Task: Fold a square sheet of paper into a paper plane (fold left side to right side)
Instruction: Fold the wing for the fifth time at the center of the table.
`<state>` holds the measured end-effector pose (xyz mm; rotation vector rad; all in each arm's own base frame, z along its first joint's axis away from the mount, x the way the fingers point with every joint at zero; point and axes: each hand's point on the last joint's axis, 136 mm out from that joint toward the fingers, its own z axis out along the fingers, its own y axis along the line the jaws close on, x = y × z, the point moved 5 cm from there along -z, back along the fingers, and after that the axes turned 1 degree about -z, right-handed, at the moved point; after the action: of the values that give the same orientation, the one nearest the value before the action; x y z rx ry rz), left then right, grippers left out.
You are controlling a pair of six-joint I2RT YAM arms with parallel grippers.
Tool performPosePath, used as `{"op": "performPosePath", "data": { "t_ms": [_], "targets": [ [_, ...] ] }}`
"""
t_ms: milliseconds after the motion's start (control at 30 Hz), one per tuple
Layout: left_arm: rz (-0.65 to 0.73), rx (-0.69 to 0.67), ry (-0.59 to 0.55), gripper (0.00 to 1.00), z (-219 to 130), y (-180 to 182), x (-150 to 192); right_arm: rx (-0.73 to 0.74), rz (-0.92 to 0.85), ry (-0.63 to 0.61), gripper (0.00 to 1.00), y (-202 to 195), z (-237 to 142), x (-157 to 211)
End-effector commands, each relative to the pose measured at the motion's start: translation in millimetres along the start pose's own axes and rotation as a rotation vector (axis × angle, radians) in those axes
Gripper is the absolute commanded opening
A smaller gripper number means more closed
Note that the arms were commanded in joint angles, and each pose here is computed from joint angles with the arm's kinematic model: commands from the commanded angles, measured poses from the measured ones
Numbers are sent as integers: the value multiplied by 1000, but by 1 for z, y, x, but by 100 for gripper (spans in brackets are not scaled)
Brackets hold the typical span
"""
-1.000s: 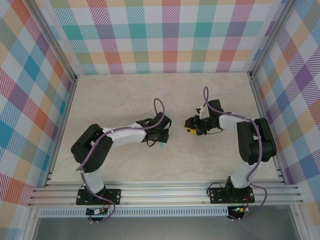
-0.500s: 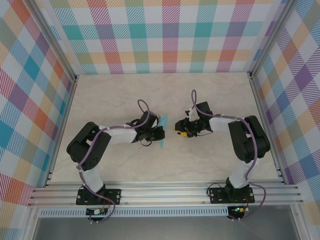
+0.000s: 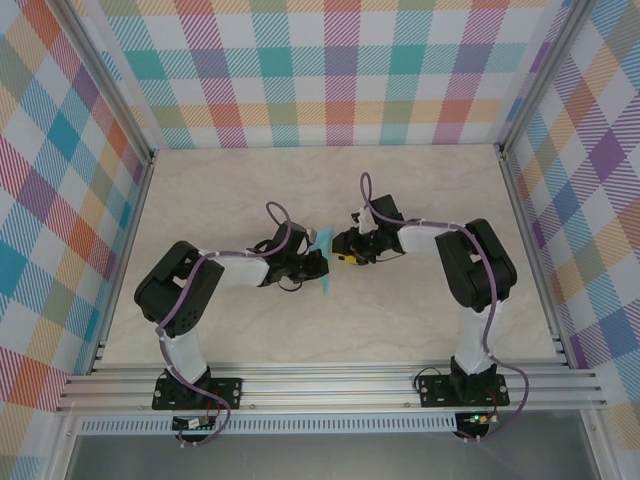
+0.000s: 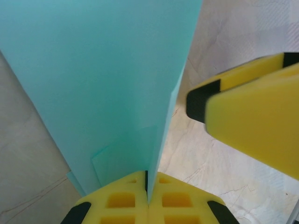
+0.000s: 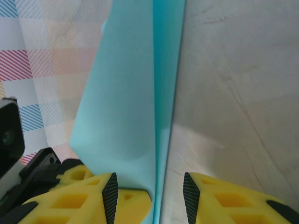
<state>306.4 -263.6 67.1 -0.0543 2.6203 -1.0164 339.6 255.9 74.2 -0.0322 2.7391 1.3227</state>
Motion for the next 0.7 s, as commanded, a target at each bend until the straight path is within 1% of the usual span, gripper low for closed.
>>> {"op": "performPosePath", "data": {
  "t_ms": [0,133,333,667],
  "targets": [
    [-29,12,2,3,2,7,-1,1,-12,-1,43,4,10,-7],
    [-30,11,3,3,2,8,0,18,-9,18,42,2,19,-7],
    [-35,14,11,3,4,9,0,43,8,34,38,-3,28,-6],
    [-38,17,16,11,6,9,-1,131,65,83,34,-18,35,0]
  ]
}}
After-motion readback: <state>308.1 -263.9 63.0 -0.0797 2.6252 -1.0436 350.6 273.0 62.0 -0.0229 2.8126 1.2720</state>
